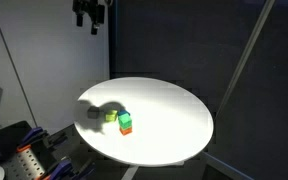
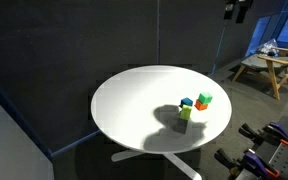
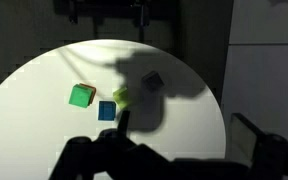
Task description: Put the grey block on top of the green block
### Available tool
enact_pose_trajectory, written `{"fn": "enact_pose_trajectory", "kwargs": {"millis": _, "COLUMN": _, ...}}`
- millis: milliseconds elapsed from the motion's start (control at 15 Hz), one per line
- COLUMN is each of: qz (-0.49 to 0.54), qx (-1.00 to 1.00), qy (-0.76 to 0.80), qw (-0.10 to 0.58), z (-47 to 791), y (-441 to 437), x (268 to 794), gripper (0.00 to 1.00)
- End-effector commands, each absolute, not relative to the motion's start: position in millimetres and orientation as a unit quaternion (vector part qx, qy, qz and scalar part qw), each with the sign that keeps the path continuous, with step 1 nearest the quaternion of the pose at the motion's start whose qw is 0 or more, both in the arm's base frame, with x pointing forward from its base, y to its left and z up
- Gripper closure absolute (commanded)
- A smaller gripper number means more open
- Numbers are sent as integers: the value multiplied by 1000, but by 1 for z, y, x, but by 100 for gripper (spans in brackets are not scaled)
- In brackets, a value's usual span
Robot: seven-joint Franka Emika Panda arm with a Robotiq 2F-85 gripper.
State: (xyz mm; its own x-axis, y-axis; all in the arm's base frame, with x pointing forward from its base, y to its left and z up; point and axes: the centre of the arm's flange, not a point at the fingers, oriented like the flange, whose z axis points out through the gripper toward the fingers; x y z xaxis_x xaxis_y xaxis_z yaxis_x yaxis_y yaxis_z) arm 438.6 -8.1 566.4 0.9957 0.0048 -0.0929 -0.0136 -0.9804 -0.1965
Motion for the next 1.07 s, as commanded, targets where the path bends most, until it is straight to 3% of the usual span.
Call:
{"fn": "enact_pose_trajectory", "kwargs": {"millis": 0, "qz": 46, "qx": -994, "qy": 2, "qw": 99, "z": 567, "y": -8, "x": 439, "gripper": 0}}
{"fn": "enact_pose_trajectory", "kwargs": {"millis": 467, "qz": 46, "qx": -994, "qy": 3, "qw": 96, "z": 568, "y": -7, "x": 438, "gripper": 0}}
{"fn": "enact_pose_trajectory", "kwargs": {"millis": 1000, "qz": 28, "qx": -999, "qy": 9, "qw": 27, "z": 568, "y": 25, "x": 441, "gripper": 0}}
